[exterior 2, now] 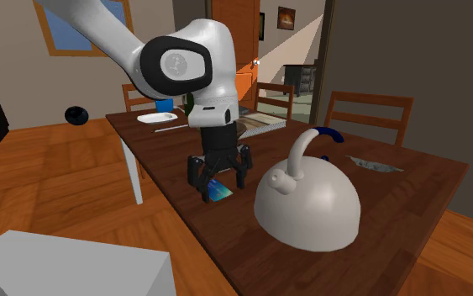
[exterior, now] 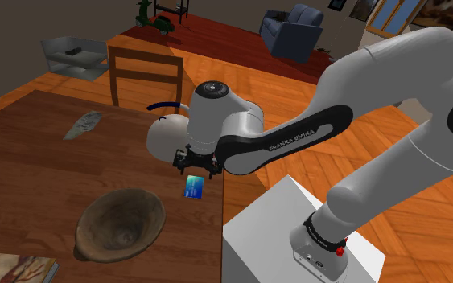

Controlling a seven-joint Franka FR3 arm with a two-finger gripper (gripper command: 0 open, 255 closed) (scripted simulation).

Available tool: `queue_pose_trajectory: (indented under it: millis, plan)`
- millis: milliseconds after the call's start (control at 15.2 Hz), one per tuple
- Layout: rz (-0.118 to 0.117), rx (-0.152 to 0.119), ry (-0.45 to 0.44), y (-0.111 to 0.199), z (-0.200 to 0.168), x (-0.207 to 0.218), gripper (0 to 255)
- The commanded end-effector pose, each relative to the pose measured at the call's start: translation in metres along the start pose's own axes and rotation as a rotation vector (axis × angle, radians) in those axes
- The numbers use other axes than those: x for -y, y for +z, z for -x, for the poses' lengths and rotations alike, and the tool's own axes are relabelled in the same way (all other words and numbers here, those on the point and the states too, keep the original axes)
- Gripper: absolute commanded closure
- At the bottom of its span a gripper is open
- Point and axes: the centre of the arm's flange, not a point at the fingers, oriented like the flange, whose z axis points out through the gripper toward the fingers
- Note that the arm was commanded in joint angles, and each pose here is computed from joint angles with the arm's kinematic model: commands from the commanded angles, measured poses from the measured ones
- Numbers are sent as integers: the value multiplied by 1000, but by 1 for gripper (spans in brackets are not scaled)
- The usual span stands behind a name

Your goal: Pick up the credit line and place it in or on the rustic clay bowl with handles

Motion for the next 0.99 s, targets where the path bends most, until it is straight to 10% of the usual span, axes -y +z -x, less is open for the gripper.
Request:
queue_pose_trajectory:
  millis: [0, 132, 198, 924]
  plan:
    - [0, 0, 0, 0, 0, 0, 0]
    - [0, 0, 0, 0, 0, 0, 0]
    - [0, 0, 0, 0, 0, 0, 255]
    - [0, 0, 0, -10, -2, 0, 255]
